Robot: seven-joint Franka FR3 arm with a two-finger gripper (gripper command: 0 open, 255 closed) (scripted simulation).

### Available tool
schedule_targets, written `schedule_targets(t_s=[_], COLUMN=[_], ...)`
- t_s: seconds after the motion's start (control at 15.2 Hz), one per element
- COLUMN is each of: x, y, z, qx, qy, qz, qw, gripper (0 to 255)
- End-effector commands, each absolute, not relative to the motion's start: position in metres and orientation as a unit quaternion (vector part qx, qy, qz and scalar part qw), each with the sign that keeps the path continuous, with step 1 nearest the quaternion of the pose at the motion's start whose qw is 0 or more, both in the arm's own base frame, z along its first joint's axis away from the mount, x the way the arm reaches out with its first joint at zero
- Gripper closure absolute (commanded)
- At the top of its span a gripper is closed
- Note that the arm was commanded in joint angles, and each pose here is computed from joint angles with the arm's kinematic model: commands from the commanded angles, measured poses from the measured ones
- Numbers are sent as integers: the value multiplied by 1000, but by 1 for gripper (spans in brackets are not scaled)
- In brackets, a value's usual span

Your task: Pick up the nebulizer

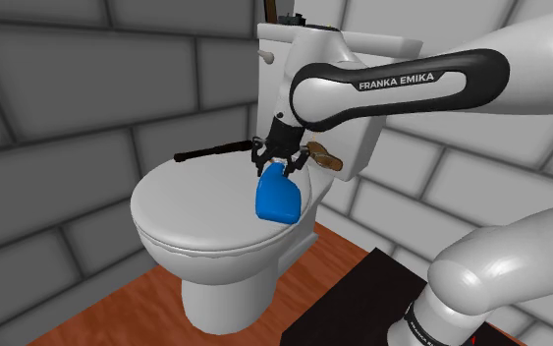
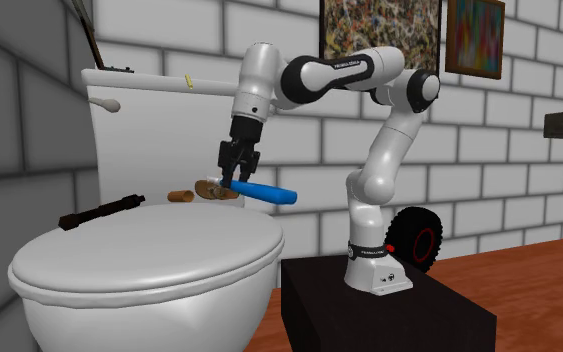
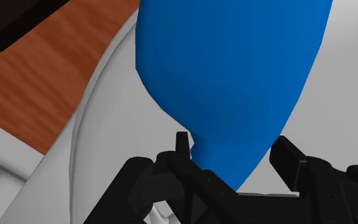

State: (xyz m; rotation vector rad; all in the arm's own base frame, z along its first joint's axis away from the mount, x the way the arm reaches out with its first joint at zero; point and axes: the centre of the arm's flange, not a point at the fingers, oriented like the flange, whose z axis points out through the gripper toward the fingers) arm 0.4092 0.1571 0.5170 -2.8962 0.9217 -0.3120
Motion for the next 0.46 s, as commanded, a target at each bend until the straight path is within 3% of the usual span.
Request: schedule_targets(t_s=[0.0,0.4], x=[410,410], y=[157,157], z=[527,549], qx=[-947,-947], qy=[301,301], qz=[-102,-102], qw=[43,43], gripper=[255,255])
